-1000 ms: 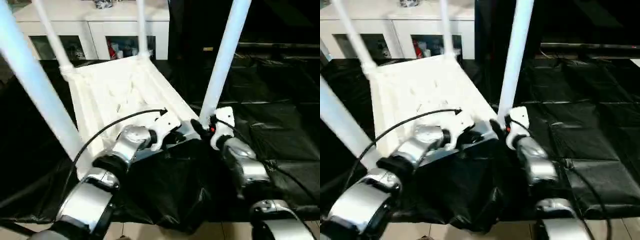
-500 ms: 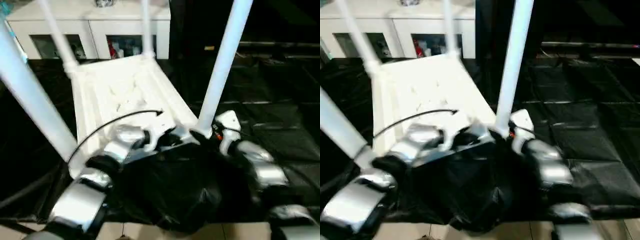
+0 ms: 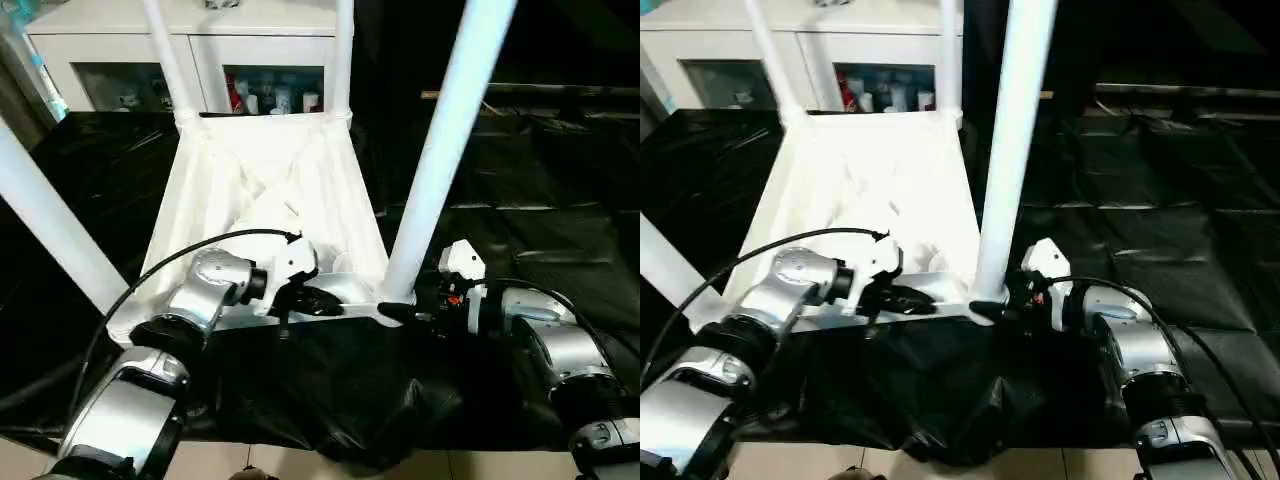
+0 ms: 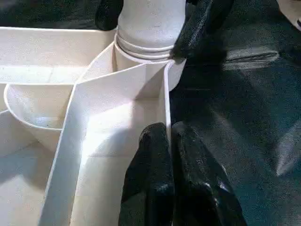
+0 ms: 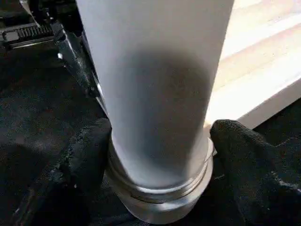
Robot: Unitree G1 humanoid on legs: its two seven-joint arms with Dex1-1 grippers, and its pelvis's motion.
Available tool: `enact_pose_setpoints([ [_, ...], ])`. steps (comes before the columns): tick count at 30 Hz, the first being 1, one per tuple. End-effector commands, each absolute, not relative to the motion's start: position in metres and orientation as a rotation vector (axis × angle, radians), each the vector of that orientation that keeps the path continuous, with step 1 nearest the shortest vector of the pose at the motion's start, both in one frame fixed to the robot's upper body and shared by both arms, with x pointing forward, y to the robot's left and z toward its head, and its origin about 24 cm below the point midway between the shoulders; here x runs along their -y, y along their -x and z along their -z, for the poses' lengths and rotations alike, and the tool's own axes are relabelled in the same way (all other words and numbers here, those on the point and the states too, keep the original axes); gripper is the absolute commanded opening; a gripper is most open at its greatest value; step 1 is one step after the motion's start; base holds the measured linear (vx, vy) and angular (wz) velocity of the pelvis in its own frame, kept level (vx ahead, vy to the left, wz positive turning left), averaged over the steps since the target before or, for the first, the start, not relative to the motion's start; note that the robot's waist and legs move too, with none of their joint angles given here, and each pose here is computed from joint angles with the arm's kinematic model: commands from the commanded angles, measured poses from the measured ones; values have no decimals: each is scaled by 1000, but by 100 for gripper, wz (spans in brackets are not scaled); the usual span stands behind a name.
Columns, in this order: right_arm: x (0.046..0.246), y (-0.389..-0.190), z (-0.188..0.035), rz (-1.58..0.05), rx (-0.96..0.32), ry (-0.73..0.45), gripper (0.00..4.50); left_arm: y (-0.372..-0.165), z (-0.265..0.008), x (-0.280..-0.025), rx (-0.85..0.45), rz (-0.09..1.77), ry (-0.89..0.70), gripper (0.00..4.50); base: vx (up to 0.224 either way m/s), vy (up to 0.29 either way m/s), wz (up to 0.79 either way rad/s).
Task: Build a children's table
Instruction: Rotate leg to tighten
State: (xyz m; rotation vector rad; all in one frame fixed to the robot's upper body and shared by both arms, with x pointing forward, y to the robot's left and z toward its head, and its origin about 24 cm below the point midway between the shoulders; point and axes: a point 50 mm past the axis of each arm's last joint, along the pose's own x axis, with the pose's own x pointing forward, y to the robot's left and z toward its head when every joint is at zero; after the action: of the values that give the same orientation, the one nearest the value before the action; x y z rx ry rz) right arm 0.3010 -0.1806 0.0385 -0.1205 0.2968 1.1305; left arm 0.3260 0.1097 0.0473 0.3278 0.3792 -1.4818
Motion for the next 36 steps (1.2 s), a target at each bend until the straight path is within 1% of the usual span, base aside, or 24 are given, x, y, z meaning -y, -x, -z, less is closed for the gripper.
enact_pose_setpoints([
  [1, 177, -302, -41, -1155, -299, 116, 331, -325, -56, -102, -330, 1542, -315, 0, 0, 0, 0],
  [3, 177, -301, -40, -1165, -297, 108, 329, -324, -56, -102, -330, 1548, -310, 0, 0, 0, 0],
  [5, 176, -300, -40, -1170, -297, 107, 300, -323, -56, -103, -330, 1550, -309, 0, 0, 0, 0],
  [6, 176, -299, -39, -1174, -299, 105, 300, -323, -56, -102, -328, 1548, -311, 0, 0, 0, 0],
  [8, 176, -298, -38, -1173, -300, 104, 284, -324, -56, -102, -325, 1541, -313, 0, 0, 0, 0],
  [10, 176, -300, -33, -1106, -309, 116, 277, -329, -55, -99, -313, 1457, -344, 0, 0, 0, 0],
  [11, 176, -303, -27, -1020, -319, 143, 275, -335, -54, -97, -305, 1376, -362, 0, 0, 0, 0],
  [12, 176, -303, -27, -1020, -319, 143, 275, -335, -54, -97, -305, 1376, -362, 0, 0, 0, 0],
  [13, 176, -307, -23, -942, -325, 148, 273, -340, -54, -93, -300, 1303, -359, 0, 0, 0, 0],
  [15, 175, -313, -18, -803, -330, 116, 272, -347, -55, -85, -280, 1205, -338, 0, 0, 0, 0],
  [16, 174, -314, -17, -785, -330, 111, 272, -348, -56, -84, -279, 1195, -335, 0, 0, 0, 0],
  [20, 168, -325, -10, -533, -334, 11, 272, -354, -58, -63, -257, 1089, -310, 0, 0, 0, 0],
  [22, 155, -329, -6, -404, -340, -66, 272, -356, -60, -45, -245, 1039, -295, 0, 0, 0, 0],
  [23, 153, -330, -5, -386, -341, -79, 272, -355, -59, -42, -244, 1039, -294, 0, 0, 0, 0],
  [25, 144, -331, -4, -362, -349, -108, 272, -354, -60, -35, -234, 1040, -297, 0, 0, 0, 0],
  [26, 133, -331, -4, -391, -344, -101, 272, -353, -59, -32, -231, 1059, -298, 0, 0, 0, 0],
  [28, 126, -330, -5, -425, -331, -73, 272, -352, -59, -31, -230, 1066, -302, 0, 0, 0, 0],
  [29, 121, -328, -7, -478, -305, -47, 272, -351, -58, -31, -228, 1081, -306, 0, 0, 0, 0],
  [30, 119, -327, -9, -508, -286, -36, 307, -350, -58, -32, -227, 1092, -309, 0, 0, 0, 0],
  [31, 120, -327, -11, -517, -273, -35, 328, -350, -58, -33, -224, 1097, -312, 0, 0, 0, 0],
  [32, 121, -328, -12, -526, -261, -36, 328, -350, -58, -35, -221, 1104, -316, 0, 0, 0, 0],
  [34, 130, -330, -18, -546, -230, 15, 351, -351, -59, -41, -213, 1114, -317, 0, 0, 0, 0],
  [35, 131, -330, -19, -549, -226, 25, 351, -351, -59, -42, -213, 1113, -318, 0, 0, 0, 0],
  [36, 133, -330, -20, -560, -223, 29, 369, -351, -59, -43, -211, 1118, -320, 0, 0, 0, 0],
])
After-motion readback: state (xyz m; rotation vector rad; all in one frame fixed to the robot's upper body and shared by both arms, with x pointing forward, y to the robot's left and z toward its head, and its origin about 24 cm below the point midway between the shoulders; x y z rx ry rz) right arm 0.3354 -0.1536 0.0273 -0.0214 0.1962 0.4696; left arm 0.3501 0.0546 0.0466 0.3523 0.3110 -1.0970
